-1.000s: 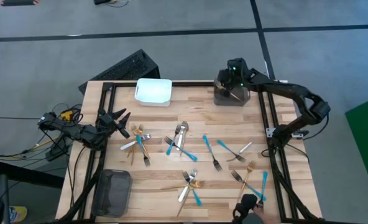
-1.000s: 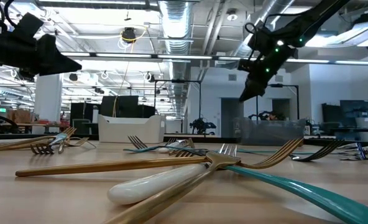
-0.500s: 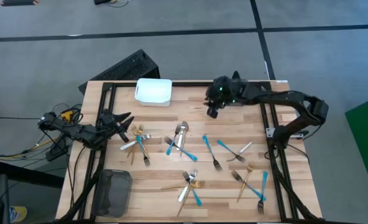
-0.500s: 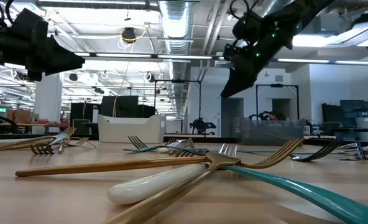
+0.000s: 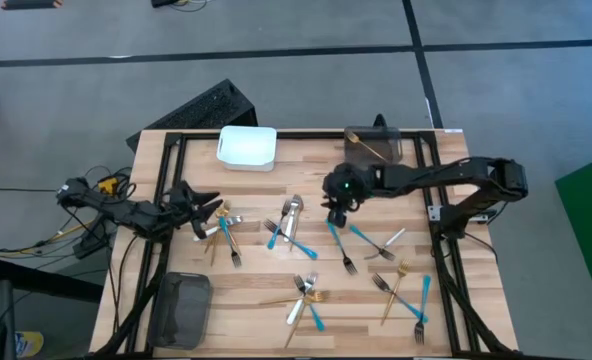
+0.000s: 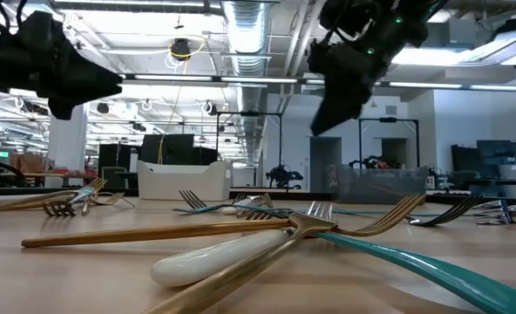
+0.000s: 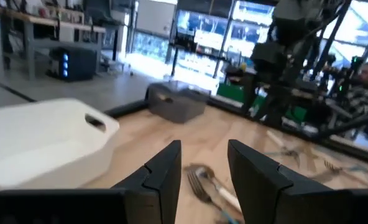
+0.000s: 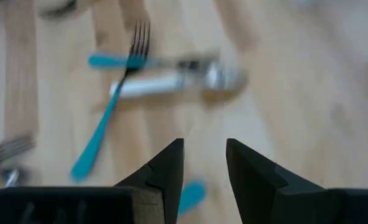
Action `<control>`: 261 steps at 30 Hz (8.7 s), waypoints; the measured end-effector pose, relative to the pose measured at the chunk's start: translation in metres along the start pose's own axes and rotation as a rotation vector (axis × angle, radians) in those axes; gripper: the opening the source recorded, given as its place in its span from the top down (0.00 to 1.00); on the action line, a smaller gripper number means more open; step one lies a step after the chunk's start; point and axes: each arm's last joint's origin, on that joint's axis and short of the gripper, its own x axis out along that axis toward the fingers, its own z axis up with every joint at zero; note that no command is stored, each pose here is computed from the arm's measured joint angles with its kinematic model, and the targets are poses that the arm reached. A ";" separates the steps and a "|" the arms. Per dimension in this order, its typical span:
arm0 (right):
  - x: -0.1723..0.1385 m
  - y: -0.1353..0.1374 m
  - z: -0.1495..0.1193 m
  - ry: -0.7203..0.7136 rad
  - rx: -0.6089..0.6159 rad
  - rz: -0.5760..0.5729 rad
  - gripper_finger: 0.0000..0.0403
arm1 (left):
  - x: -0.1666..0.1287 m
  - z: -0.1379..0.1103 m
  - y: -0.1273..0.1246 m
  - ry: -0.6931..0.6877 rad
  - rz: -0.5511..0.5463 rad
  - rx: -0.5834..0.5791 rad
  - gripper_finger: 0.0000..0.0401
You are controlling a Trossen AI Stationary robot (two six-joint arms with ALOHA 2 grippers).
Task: Sort silverware by color (type)
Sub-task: Put the white fork into the white bin, then put the gold fork into the top black bin
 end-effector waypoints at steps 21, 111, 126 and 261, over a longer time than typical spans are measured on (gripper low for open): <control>-0.026 0.052 -0.114 0.798 -0.413 -0.105 0.68 | 0.012 -0.014 -0.015 0.116 -0.050 0.012 0.70; 0.028 -0.011 -0.085 0.223 0.056 -0.253 0.55 | 0.029 -0.025 -0.020 0.126 0.059 -0.060 0.70; 0.027 0.005 -0.087 0.314 -0.808 -0.056 0.63 | 0.029 -0.025 -0.020 0.119 0.078 -0.033 0.70; 0.040 0.109 -0.033 -0.361 0.064 0.155 0.83 | 0.122 0.039 -0.044 0.311 -0.445 0.292 0.58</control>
